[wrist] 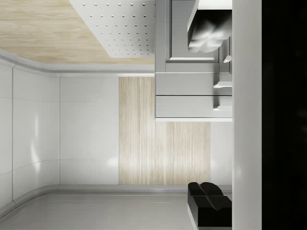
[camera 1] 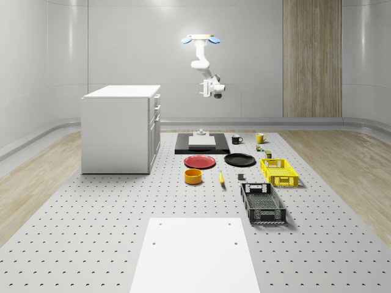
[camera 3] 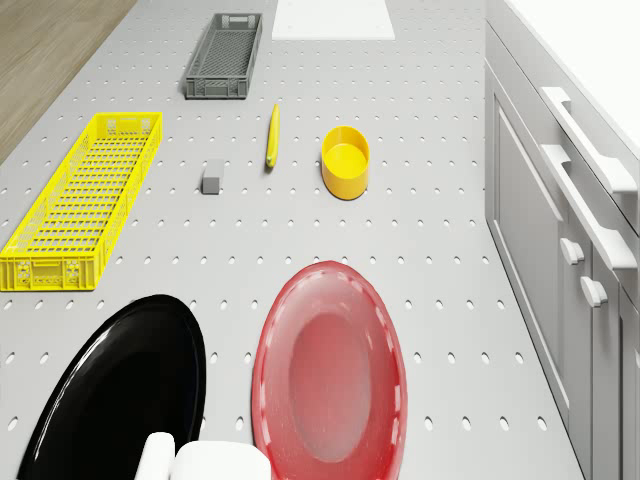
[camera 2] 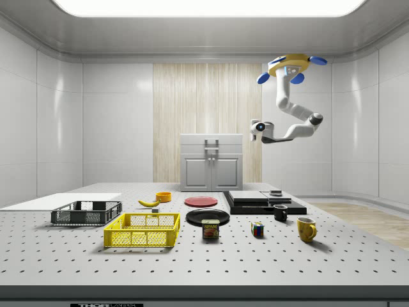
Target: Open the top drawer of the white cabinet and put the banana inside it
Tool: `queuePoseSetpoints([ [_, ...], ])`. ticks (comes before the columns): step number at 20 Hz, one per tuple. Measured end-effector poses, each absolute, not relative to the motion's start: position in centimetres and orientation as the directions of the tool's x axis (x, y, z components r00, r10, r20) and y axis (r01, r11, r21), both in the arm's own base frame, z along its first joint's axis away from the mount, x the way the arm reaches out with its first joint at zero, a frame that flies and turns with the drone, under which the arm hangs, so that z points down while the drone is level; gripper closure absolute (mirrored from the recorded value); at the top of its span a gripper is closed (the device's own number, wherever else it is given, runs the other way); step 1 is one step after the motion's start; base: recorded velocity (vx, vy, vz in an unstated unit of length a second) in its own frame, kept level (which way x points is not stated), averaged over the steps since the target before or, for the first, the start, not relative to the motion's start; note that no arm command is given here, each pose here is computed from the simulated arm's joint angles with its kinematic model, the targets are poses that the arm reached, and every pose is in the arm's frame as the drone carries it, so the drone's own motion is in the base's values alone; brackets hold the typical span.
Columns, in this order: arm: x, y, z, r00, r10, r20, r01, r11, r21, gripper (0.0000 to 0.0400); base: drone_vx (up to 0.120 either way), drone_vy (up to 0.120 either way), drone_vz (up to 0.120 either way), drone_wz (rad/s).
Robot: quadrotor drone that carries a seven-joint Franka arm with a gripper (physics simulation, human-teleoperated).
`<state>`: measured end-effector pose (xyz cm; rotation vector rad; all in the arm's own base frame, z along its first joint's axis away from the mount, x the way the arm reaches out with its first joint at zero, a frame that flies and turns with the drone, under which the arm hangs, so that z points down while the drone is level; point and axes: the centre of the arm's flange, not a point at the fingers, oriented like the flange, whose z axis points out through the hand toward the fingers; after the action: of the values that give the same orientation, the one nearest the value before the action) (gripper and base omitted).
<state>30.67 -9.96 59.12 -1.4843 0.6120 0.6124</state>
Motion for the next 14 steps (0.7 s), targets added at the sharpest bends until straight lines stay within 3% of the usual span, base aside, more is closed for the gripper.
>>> queuePoseSetpoints([
  [12, 30.67, -9.97, 59.11, 0.709, 0.000, -0.706, -0.706, -0.001, -0.709, 0.0000, 0.120, -0.120, 0.000, 0.000],
  [14, 30.67, -9.97, 59.11, 0.709, 0.000, -0.706, -0.706, -0.001, -0.709, 0.0000, 0.120, -0.020, 0.000, 0.000],
])
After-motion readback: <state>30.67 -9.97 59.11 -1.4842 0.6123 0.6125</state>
